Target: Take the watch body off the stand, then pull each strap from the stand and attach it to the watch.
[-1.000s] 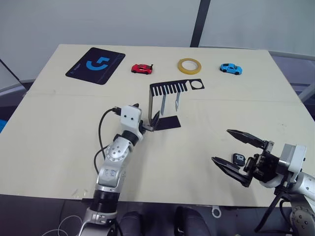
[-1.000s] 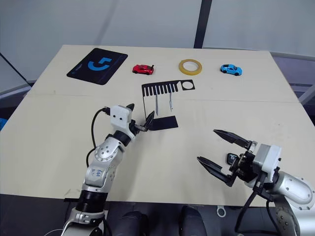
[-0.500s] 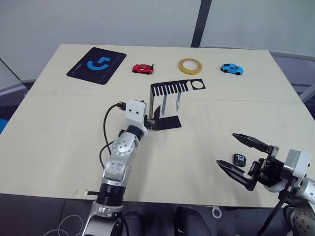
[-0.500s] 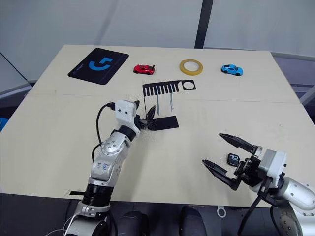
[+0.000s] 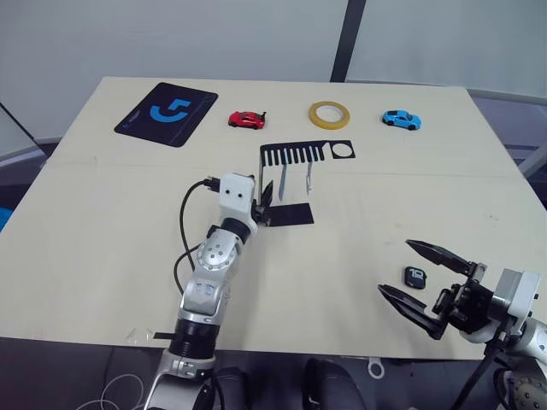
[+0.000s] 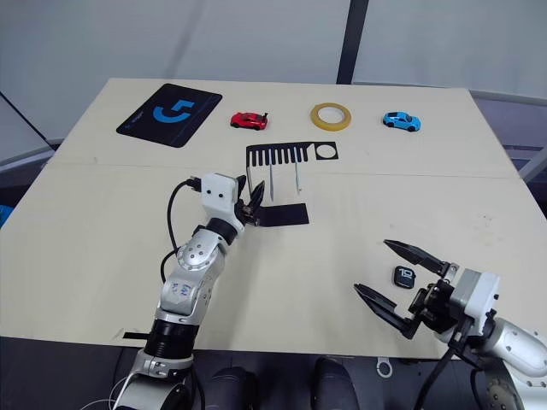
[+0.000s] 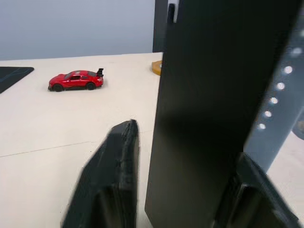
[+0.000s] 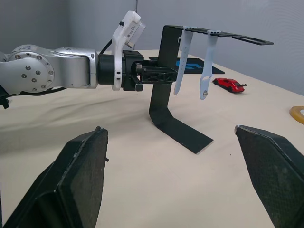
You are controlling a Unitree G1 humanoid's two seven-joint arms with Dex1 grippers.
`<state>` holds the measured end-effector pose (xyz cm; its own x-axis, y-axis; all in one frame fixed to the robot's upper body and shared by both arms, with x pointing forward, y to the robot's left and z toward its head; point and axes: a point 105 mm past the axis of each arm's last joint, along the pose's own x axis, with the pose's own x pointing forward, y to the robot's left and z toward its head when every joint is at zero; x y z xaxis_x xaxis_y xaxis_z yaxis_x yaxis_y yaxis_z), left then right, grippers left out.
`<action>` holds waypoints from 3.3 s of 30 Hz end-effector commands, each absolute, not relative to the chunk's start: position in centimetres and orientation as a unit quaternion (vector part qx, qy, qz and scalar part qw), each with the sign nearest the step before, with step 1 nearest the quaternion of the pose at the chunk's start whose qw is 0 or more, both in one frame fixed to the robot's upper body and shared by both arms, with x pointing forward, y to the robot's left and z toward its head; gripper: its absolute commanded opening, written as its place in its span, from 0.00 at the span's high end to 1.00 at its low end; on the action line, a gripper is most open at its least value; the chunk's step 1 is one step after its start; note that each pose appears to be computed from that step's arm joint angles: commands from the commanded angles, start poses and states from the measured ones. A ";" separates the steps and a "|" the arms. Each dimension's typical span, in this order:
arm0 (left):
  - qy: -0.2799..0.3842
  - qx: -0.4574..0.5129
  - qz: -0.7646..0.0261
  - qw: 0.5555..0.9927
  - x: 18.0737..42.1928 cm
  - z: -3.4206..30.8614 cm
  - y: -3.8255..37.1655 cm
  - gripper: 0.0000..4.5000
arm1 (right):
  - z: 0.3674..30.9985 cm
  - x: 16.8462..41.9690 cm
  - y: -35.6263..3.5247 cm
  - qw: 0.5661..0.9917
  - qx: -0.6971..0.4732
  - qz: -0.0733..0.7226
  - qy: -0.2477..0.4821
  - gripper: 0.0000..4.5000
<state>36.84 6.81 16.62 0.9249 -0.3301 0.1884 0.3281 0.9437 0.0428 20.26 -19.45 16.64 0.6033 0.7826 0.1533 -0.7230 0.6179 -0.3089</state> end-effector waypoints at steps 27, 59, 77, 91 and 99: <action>-0.105 0.013 -0.133 0.985 36.3 18.8 5.9 0.98 | 18.6 25.2 -10.9 0.958 -0.033 0.246 -0.143 0.00; -0.091 0.024 -0.127 0.987 36.1 18.2 5.2 1.00 | 19.8 33.0 -5.4 0.971 0.009 0.191 -0.145 0.63; -0.090 0.021 -0.128 0.987 36.1 18.2 5.1 1.00 | 20.1 33.0 -5.1 0.968 0.010 0.194 -0.158 0.99; -0.092 0.022 -0.128 0.987 36.2 18.2 5.2 1.00 | 22.1 31.1 -5.1 0.947 -0.077 0.204 -0.235 0.99; -0.093 0.021 -0.129 0.987 36.3 18.3 5.3 1.00 | 20.8 29.1 -6.3 0.950 -0.078 0.213 -0.215 0.99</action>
<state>36.45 5.61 17.28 0.9576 -0.2498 0.1437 0.2408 0.9675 0.0770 30.57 -6.07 19.34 0.8486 0.4211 0.3204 -0.3602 0.9033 -0.2332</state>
